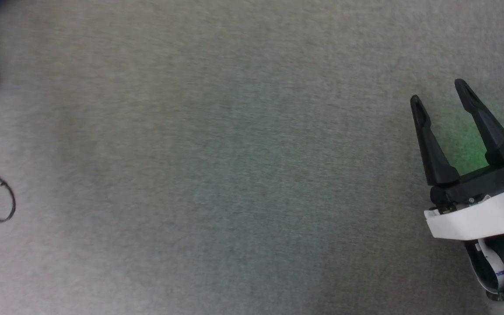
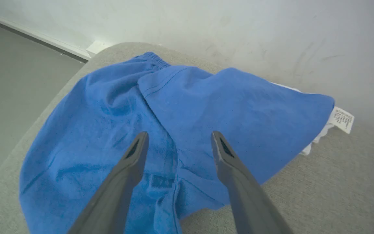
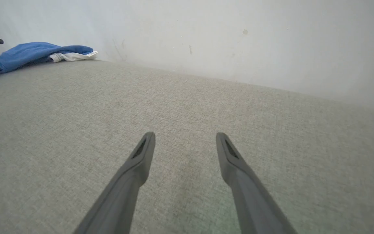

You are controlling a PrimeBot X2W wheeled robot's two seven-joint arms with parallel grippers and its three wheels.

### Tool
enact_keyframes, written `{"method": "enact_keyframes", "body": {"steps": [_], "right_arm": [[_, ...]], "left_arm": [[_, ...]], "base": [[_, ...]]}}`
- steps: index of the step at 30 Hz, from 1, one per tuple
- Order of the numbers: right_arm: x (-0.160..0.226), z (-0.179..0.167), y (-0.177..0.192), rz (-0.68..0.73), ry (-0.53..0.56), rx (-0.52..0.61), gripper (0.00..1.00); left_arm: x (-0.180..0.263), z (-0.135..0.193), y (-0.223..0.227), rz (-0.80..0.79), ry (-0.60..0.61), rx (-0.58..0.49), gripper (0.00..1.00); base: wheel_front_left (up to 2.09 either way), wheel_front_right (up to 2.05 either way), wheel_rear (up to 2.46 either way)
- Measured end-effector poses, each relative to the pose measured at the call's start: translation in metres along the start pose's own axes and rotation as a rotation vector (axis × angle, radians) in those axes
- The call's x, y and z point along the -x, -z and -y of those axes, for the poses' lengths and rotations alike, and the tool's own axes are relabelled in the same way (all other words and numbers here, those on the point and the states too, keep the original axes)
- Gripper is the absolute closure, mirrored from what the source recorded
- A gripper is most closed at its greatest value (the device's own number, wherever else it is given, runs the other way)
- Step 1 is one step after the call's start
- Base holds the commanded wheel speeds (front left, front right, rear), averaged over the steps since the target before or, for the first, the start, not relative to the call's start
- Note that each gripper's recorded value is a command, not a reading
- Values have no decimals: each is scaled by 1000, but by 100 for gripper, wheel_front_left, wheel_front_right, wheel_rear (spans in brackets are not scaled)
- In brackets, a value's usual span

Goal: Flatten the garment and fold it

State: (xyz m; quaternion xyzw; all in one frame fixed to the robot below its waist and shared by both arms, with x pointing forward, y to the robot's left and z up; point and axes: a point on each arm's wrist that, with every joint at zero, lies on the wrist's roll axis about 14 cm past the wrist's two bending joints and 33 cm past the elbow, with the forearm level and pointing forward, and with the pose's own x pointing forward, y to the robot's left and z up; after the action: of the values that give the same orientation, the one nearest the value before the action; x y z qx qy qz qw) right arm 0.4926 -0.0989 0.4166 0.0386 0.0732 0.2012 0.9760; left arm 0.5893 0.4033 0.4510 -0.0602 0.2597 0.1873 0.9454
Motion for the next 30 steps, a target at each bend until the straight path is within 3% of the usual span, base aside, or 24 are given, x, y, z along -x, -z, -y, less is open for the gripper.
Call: {"method": "enact_keyframes", "body": {"steps": [7, 8, 9, 10, 11, 15, 20, 26, 30], "right_arm": [[7, 15, 24, -57, 36, -13, 0], [7, 16, 25, -57, 40, -14, 0], [8, 18, 26, -60, 43, -13, 0], [8, 19, 27, -63, 46, -13, 0], [8, 20, 27, -63, 48, -12, 0], [9, 20, 24, -57, 49, -8, 0], [10, 15, 16, -40, 45, -11, 0], [15, 6, -5, 12, 44, -17, 0], [21, -1, -27, 63, 51, -21, 0]], "left_arm": [[-29, -6, 73, -249, -54, 12, 0], [-31, -7, 76, -272, -56, 17, 5], [-33, -7, 78, -286, -55, 16, 41], [-34, -7, 79, -289, -52, 10, 61], [-35, -7, 79, -295, -49, 9, 100], [-35, -3, 77, -306, -34, -3, 100], [-26, -1, 62, -246, -21, -132, 100], [-6, 8, 6, -21, 12, -226, 100], [24, 19, -69, 251, 31, -278, 100]], "base": [[0, 0, 0], [0, 0, 0], [0, 0, 0], [0, 0, 0], [0, 0, 0], [0, 0, 0], [0, 0, 0], [0, 0, 0], [0, 0, 0]]}}
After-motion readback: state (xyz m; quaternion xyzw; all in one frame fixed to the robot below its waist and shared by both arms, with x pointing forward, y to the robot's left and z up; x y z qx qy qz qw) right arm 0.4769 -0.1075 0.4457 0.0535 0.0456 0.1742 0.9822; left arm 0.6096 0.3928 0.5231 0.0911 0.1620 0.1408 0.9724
